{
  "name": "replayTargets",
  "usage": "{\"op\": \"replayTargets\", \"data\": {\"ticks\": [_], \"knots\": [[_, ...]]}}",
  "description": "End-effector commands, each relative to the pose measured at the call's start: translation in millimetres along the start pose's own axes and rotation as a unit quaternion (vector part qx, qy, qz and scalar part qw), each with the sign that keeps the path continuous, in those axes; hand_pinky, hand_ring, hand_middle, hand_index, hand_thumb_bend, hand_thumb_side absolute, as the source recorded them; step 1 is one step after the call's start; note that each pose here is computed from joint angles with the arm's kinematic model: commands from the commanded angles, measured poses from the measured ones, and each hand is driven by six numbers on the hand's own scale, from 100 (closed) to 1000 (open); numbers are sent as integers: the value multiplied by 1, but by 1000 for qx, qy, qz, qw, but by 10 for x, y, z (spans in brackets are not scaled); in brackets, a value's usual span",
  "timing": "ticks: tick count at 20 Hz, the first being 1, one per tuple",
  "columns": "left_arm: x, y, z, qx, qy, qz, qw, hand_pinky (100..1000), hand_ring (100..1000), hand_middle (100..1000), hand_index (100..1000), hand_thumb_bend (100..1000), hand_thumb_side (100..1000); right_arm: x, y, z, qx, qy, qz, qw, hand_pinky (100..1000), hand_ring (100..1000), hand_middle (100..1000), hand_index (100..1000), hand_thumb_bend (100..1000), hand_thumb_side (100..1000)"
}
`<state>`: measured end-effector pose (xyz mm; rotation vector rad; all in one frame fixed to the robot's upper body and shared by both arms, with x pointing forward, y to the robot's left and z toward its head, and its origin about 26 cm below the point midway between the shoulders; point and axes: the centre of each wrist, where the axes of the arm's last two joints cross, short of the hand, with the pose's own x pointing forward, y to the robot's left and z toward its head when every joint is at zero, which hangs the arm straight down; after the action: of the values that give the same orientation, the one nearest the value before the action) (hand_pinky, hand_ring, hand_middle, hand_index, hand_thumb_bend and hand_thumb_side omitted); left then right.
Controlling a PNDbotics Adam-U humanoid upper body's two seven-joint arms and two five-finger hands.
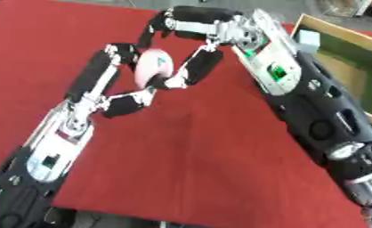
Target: Pick up the objects with one hand, pass them to the other hand, and then place them into the box on the other side of the table.
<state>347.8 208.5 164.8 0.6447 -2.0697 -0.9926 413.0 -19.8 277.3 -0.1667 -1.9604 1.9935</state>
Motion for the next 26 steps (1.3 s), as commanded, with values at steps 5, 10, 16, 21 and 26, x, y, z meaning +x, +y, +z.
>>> {"op": "replayTargets", "data": {"ticks": [5, 10, 16, 21, 26], "knots": [[39, 88, -2, 4, -16, -17, 1000, 704, 503, 509, 422, 100, 174, -8, -86, 15, -12, 8, 12, 1000, 837, 915, 686, 772, 265, 245], [40, 85, 3, 3, -16, -18, 1000, 705, 503, 509, 422, 100, 171, -15, -76, 14, -11, 7, 14, 1000, 830, 900, 636, 735, 210, 226], [36, 83, 5, 7, -13, -17, 1000, 701, 498, 506, 418, 100, 169, -40, -64, 38, -4, 6, 17, 1000, 821, 885, 570, 684, 249, 227], [34, 87, 2, 14, -9, -19, 1000, 699, 497, 505, 418, 100, 165, -69, -49, 64, 2, 3, 15, 1000, 806, 849, 460, 578, 277, 220], [28, 84, 5, 21, -3, -19, 1000, 697, 494, 504, 420, 100, 163, -93, -32, 76, -4, -2, 5, 1000, 774, 791, 347, 472, 287, 185]]}}
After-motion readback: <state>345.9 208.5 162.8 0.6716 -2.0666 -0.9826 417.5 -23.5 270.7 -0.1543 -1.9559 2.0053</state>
